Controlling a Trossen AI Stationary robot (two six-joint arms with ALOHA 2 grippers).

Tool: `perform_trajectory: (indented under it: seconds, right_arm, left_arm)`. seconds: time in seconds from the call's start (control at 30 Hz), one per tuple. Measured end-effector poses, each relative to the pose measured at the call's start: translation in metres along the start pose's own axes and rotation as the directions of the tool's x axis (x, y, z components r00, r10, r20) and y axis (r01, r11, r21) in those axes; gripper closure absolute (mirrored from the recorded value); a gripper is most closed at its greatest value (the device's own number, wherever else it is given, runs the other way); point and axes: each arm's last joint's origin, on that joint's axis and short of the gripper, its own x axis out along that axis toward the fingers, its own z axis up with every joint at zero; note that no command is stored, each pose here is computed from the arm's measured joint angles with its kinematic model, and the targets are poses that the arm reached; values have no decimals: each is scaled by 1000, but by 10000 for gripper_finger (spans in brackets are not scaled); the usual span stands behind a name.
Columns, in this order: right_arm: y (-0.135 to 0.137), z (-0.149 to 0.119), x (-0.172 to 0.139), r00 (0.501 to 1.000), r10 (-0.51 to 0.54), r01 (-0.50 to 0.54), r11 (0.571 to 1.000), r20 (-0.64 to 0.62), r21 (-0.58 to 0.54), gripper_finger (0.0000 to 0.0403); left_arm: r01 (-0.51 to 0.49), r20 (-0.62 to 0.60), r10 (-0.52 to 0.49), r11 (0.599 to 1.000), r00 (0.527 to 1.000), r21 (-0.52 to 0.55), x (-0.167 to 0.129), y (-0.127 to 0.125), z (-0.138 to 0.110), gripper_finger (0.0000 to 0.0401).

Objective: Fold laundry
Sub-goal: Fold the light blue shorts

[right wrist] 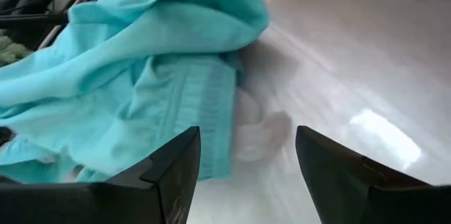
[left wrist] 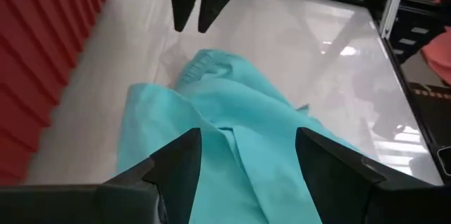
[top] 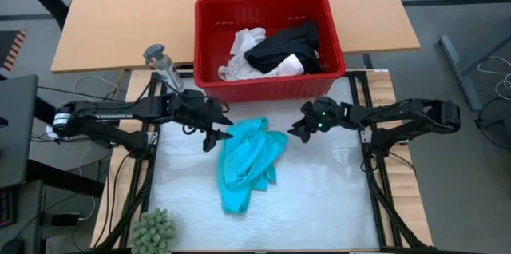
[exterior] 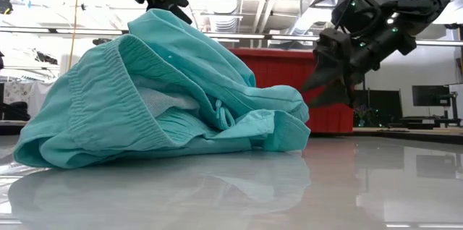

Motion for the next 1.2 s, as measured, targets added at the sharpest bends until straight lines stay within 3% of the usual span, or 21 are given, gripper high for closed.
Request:
perform_trajectory:
  seconds: [0.3,0.53,0.73,0.9,1.2]
  right_arm:
    - [7,-21,3,1000,-1,2,997,-23,77,143]
    - [8,-29,2,991,95,-104,990,94,100,143]
    - [7,-35,3,992,48,-61,991,113,121,143]
    - [14,-37,11,983,106,-123,986,149,112,143]
    - [5,-48,33,991,82,-98,984,107,148,143]
  left_arm:
    - [14,-2,-15,1000,1000,-18,1,-4,-1,181]
    - [7,0,-7,1000,1000,-18,1,-4,0,181]
    - [8,1,-8,999,1000,-33,1,-4,0,181]
    - [8,1,-8,1000,1000,-28,1,-4,0,181]
    - [8,1,-8,999,1000,-31,1,-4,0,181]
